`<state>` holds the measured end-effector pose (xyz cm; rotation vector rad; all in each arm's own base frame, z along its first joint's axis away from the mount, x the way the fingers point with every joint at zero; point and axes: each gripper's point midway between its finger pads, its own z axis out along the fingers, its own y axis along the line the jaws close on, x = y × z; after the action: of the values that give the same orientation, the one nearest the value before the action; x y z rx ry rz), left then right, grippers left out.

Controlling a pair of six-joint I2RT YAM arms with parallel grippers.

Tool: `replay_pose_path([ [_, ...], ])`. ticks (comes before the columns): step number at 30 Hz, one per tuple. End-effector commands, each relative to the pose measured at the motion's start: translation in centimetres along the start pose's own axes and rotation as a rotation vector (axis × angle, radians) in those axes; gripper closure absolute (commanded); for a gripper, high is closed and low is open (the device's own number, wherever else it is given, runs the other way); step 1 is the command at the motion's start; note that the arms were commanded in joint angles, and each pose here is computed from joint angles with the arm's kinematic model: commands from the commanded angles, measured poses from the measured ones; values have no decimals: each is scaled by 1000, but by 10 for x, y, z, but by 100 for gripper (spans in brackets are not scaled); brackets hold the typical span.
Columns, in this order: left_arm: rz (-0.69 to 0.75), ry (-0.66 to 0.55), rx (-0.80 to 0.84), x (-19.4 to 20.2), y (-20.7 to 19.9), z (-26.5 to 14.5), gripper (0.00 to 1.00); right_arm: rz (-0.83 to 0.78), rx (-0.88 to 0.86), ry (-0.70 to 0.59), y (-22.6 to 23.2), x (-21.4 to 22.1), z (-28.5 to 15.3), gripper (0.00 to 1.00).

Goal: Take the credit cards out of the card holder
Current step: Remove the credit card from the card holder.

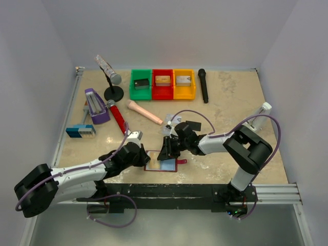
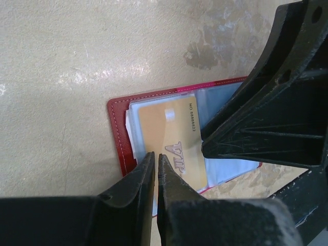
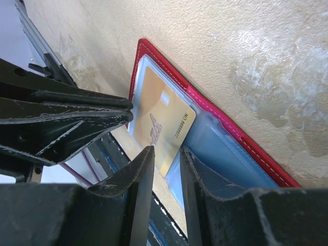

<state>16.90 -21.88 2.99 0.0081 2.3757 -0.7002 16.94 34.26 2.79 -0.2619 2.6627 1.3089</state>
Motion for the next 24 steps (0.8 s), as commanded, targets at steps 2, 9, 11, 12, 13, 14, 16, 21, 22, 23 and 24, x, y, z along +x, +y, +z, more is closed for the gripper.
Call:
replay_pose_path([
  [2, -12, -41, -7, -8, 2, -4, 87, -17, -13, -12, 4, -4, 5, 68],
  [9, -3, -13, -35, -1, 8, 2, 91, -5, 3, -12, 0, -2, 4, 68],
  [11, -2, -7, -45, 1, 10, 3, 93, -1, 19, -10, -3, 0, 3, 67],
  [12, -3, -8, -48, 1, 11, 3, 94, 2, 26, -10, -4, 0, 3, 67],
  [13, -4, -7, -56, 2, 14, 3, 95, 1, 31, -9, -5, 0, 2, 67],
  [14, -5, -10, -55, 1, 13, 3, 95, 2, 39, -8, -7, 1, 2, 66],
  [16, -2, -9, -60, 2, 15, 4, 97, 4, 46, -6, -9, 2, 1, 66],
  [21, -1, -2, -61, 4, 15, 5, 99, 8, 44, -4, -8, 2, 2, 64],
  [22, 0, 0, -59, 5, 15, 6, 99, 11, 45, -1, -9, 2, 3, 64],
  [23, -1, 5, -62, 6, 16, 6, 100, 12, 43, 2, -8, 2, 3, 63],
  [24, 1, 9, -62, 7, 16, 7, 100, 12, 42, 3, -8, 2, 3, 63],
])
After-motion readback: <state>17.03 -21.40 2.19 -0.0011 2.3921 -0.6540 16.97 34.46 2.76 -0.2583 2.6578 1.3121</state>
